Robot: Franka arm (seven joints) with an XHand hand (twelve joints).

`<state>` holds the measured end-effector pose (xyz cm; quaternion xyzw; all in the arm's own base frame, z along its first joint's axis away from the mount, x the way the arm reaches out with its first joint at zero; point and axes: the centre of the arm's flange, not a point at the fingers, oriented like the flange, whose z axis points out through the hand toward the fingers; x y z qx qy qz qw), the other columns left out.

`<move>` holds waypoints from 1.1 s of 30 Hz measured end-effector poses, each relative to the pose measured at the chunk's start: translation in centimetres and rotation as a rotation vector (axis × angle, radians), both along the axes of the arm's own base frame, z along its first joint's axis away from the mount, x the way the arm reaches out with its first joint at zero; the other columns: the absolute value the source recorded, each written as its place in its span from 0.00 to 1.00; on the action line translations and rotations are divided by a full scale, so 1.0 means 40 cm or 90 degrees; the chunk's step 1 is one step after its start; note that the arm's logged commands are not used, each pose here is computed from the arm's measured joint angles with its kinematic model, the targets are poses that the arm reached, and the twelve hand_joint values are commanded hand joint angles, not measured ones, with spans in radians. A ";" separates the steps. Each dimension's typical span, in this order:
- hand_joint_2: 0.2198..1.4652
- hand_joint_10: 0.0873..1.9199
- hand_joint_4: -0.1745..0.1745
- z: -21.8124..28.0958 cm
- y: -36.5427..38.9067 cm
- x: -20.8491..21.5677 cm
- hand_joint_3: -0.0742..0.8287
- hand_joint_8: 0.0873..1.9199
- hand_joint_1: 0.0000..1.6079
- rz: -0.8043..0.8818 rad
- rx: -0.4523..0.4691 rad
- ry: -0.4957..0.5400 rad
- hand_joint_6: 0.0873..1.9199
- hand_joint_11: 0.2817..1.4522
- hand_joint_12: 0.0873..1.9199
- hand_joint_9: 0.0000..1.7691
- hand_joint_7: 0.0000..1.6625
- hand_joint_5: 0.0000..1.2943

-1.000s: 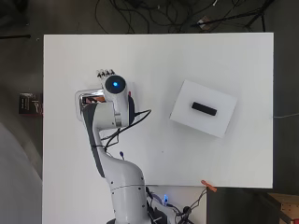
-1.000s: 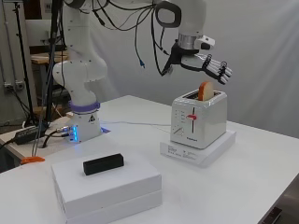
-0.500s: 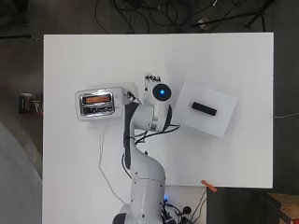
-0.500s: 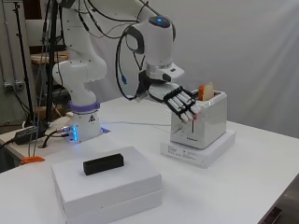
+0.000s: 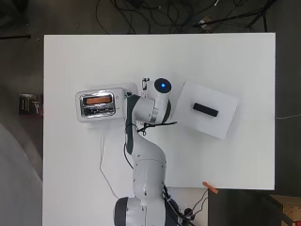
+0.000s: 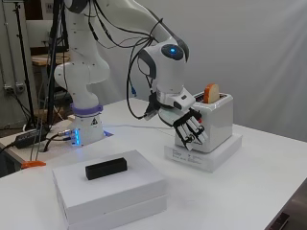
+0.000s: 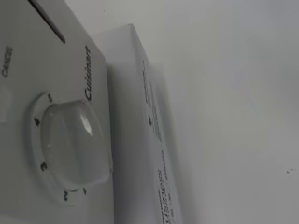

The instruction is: Teleoperate dual arm-hand system to toast a bread

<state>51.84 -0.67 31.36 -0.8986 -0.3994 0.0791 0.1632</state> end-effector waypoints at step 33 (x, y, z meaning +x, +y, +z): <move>0.73 0.00 0.46 0.381 0.027 -0.006 0.09 0.00 0.00 -0.002 -0.093 -0.129 0.00 0.08 0.00 0.16 0.14 0.25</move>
